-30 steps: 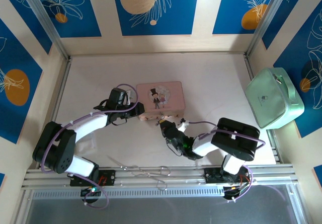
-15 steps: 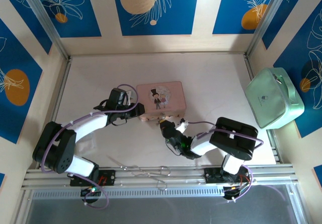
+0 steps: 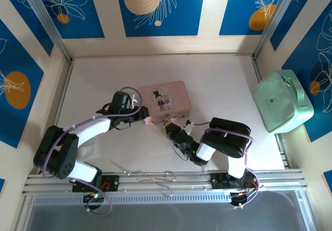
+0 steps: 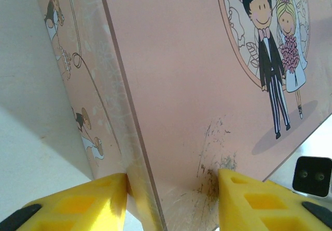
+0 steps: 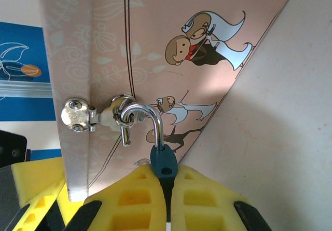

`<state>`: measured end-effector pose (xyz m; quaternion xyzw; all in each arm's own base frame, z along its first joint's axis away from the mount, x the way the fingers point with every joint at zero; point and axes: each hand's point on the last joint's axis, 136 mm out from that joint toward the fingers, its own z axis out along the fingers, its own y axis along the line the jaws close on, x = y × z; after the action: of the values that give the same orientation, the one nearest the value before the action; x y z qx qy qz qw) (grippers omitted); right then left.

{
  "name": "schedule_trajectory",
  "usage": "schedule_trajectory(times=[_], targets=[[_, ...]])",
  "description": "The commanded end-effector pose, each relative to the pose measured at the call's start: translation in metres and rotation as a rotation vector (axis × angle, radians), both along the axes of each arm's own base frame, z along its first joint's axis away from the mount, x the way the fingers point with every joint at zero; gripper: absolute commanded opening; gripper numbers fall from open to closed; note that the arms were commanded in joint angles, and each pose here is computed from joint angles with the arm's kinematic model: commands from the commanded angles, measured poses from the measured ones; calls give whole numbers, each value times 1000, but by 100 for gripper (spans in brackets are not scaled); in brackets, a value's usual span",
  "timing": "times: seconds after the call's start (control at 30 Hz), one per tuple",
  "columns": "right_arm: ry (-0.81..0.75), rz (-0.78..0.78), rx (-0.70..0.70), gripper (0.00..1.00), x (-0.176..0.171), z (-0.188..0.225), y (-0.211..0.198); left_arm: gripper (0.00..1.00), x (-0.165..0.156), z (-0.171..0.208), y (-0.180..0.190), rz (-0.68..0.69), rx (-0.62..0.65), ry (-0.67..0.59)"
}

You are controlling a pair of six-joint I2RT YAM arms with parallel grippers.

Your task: Unlock the padlock with the key

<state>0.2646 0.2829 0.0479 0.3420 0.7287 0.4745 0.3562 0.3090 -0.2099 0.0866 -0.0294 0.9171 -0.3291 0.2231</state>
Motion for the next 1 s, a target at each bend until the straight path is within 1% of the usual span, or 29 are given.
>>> schedule_trajectory(times=[0.0, 0.07, 0.2, 0.33, 0.43, 0.57, 0.77, 0.97], targets=[[-42, -42, -36, 0, 6, 2, -15, 45, -34, -50, 27, 12, 123, 171], [-59, -24, -23, 0, 8, 4, -12, 45, -34, -51, 27, 12, 122, 174], [-45, -22, 22, 0, 7, 2, -8, 45, -35, -52, 27, 14, 116, 177], [-65, -23, 16, 0, 8, 9, -8, 45, -37, -53, 26, 9, 112, 181], [-43, -52, 13, 0, 9, 6, -13, 45, -37, -53, 27, 13, 109, 183], [-74, -59, 18, 0, 14, 15, -13, 44, -35, -50, 25, 16, 101, 179], [-43, -119, -3, 0, 17, 20, -20, 44, -36, -51, 26, 11, 109, 182], [-10, -154, 30, 0, 22, 19, -21, 44, -36, -52, 25, 5, 103, 185]])
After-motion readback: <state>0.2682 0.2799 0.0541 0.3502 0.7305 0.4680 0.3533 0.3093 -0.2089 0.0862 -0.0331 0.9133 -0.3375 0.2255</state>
